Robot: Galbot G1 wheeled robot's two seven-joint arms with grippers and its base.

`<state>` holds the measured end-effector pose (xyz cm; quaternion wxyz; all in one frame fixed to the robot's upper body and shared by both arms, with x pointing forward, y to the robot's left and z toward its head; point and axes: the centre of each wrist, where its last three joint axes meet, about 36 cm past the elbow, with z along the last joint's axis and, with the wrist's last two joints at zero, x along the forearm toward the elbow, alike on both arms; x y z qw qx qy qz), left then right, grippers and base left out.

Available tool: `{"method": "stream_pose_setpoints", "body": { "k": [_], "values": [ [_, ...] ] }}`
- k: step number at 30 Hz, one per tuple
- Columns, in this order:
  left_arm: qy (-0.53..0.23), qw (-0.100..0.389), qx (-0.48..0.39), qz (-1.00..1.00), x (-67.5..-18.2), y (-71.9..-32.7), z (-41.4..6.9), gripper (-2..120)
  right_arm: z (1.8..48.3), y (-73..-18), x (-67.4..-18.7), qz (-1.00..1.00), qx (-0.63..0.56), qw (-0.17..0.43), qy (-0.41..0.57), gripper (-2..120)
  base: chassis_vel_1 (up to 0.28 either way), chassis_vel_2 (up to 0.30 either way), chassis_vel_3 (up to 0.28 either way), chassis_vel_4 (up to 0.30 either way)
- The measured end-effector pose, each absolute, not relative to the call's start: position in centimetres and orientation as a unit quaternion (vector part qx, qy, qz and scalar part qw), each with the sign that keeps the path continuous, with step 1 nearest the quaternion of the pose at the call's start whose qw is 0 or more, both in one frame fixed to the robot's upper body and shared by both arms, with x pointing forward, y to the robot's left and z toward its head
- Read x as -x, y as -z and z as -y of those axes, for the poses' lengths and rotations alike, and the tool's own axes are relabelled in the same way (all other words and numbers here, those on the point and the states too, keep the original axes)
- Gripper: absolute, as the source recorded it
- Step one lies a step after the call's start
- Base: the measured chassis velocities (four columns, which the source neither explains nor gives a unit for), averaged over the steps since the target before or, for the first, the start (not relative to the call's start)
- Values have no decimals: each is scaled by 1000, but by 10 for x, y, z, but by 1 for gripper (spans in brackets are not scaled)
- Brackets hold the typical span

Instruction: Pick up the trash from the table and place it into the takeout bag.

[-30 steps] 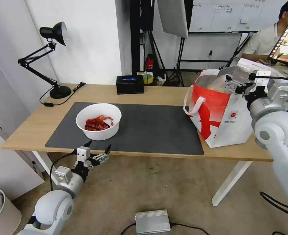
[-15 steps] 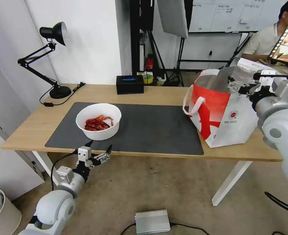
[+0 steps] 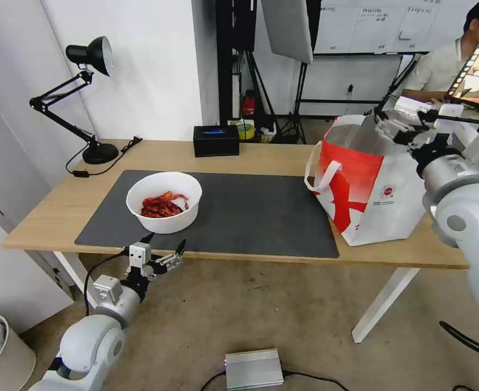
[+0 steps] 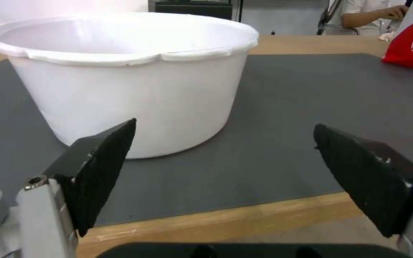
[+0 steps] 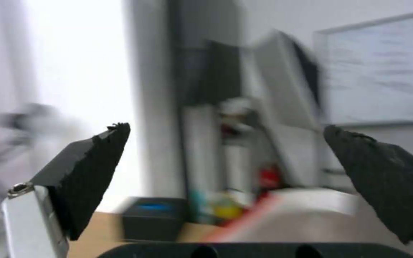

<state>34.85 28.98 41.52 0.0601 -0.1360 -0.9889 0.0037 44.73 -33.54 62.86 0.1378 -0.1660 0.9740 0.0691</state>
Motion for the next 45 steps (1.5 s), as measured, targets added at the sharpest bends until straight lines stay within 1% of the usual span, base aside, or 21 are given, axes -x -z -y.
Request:
{"method": "stream_pose_setpoints", "body": {
  "k": [1, 3, 4, 6, 7, 10, 11, 14, 15, 18, 19, 25, 27, 31, 35, 45],
  "values": [
    [-4, 60, 136, 989, -349, -415, -290, 100, 335, -629, -447, -974, 166, 138, -69, 100, 0, 0, 0, 0],
    [-4, 60, 135, 989, -349, -415, -291, 100, 331, -619, -440, -955, 239, 155, -78, 100, 0, 0, 0, 0],
    [-4, 60, 135, 989, -349, -415, -291, 100, 331, -619, -440, -955, 239, 155, -78, 100, 0, 0, 0, 0],
    [-5, 55, 130, 990, -348, -415, -294, 100, 321, -602, -430, -938, 296, 160, -88, 100, 0, 0, 0, 0],
    [-5, 55, 130, 990, -348, -415, -294, 100, 321, -602, -430, -938, 296, 160, -88, 100, 0, 0, 0, 0],
    [-4, 54, 117, 992, -343, -414, -302, 100, 305, -577, -424, -930, 325, 140, -97, 100, 0, 0, 0, 0],
    [-4, 54, 117, 992, -343, -414, -302, 100, 305, -577, -424, -930, 325, 140, -97, 100, 0, 0, 0, 0],
    [-4, 50, 110, 993, -342, -416, -309, 100, 294, -551, -409, -931, 336, 109, -92, 100, 0, 0, 0, 0],
    [-4, 50, 110, 993, -342, -416, -309, 100, 294, -551, -409, -931, 336, 109, -92, 100, 0, 0, 0, 0],
    [-2, 49, 108, 993, -343, -417, -315, 100, 289, -526, -390, -938, 328, 72, -82, 100, 0, 0, 0, 0],
    [-2, 49, 108, 993, -343, -417, -315, 100, 289, -526, -390, -938, 328, 72, -82, 100, 0, 0, 0, 0],
    [4, 50, 107, 993, -346, -419, -324, 100, 284, -491, -361, -961, 269, 5, -70, 100, 0, 0, 0, 0],
    [4, 50, 107, 993, -346, -419, -325, 100, 283, -488, -356, -962, 262, -5, -70, 100, 0, 0, 0, 0],
    [5, 51, 108, 993, -346, -418, -326, 100, 275, -476, -338, -968, 235, -48, -75, 100, 0, 0, 0, 0],
    [5, 52, 108, 993, -346, -417, -327, 100, 272, -466, -325, -971, 218, -63, -77, 100, 0, 0, 0, 0],
    [-4, 53, 113, 992, -344, -411, -331, 100, 263, -451, -302, -977, 187, -77, -66, 100, 0, 0, 0, 0]
  ]
}}
